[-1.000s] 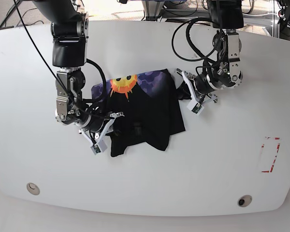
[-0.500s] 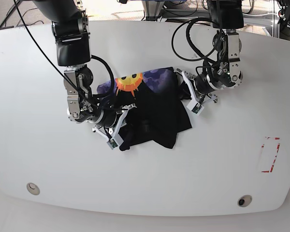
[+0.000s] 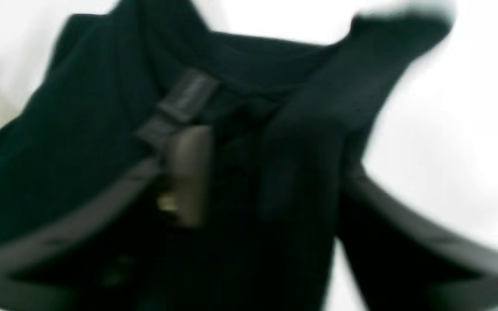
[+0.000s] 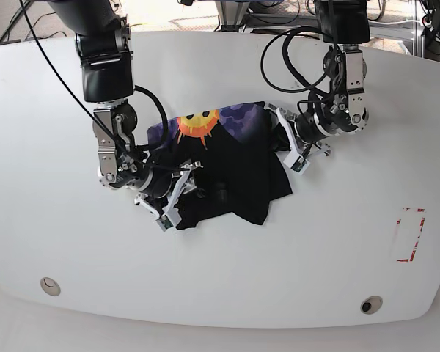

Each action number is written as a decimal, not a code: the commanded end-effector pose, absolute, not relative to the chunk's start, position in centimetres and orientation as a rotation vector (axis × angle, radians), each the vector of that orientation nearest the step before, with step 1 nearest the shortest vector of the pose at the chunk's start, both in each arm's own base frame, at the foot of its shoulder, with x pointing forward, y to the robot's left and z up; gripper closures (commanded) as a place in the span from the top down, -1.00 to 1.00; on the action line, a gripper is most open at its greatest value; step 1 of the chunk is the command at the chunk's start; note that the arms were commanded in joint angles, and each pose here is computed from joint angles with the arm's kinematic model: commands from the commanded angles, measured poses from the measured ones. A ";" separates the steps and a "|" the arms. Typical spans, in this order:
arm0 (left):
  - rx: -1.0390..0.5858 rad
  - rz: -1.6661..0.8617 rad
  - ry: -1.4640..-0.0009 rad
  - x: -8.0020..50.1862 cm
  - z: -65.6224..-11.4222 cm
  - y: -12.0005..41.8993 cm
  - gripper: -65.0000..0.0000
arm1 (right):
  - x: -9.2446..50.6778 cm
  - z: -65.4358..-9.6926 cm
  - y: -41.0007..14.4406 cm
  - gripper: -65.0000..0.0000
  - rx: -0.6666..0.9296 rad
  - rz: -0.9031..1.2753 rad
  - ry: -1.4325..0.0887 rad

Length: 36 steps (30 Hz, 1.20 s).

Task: Layout the t-shirt on the table in an organized manner, then fold the t-shirt properly
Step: 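Grasp the folded shirt with both grippers at its sun-print end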

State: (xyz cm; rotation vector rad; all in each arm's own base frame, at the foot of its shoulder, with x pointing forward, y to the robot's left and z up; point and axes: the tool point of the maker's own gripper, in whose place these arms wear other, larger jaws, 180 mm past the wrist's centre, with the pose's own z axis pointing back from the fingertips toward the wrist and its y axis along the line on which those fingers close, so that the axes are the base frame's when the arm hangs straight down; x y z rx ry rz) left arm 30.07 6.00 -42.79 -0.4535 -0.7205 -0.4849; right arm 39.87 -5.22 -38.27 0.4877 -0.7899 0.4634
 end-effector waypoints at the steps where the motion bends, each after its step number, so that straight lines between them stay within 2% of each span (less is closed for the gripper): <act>1: -0.361 -0.515 -0.606 28.7 -44.7 7.7 -0.95 | 42.2 -34.7 -5.8 0.34 0.475 0.484 -0.894; 2: -0.361 -0.517 -0.605 28.7 -44.7 7.6 -0.95 | 42.5 -33.8 -6.1 0.46 0.464 0.497 -0.916; 5: -0.361 -0.517 -0.605 28.7 -44.7 7.6 -0.95 | 42.7 -32.2 -5.9 0.57 0.451 0.524 -0.955; 12: -0.353 -0.528 -0.632 29.2 -43.9 7.6 -0.95 | 42.3 -27.5 -5.8 0.57 0.370 0.635 -1.021; 19: -0.297 -0.577 -0.806 30.9 -38.2 7.2 -0.95 | 39.5 -23.8 -4.7 0.57 0.305 0.738 -1.088; 25: -0.262 -0.606 -0.979 32.5 -32.4 6.1 -0.94 | 37.3 -25.4 -4.5 0.56 0.318 0.739 -1.054; 27: -0.267 -0.626 -1.004 32.6 -31.5 5.4 -0.94 | 36.8 -26.6 -4.6 0.46 0.329 0.728 -1.022; 30: -0.303 -0.682 -1.034 32.9 -30.4 2.9 -0.94 | 36.4 -27.9 -4.7 0.16 0.347 0.711 -0.996; 32: -0.331 -0.720 -1.042 32.8 -29.9 1.2 -0.94 | 36.3 -28.8 -4.7 -0.14 0.367 0.693 -0.988; 35: -0.388 -0.757 -1.049 32.4 -29.5 -1.8 -0.94 | 36.1 -30.3 -5.4 -0.47 0.380 0.668 -0.969; 36: -0.398 -0.759 -1.046 32.3 -29.6 -2.2 -0.94 | 36.2 -30.6 -5.5 -0.52 0.383 0.663 -0.965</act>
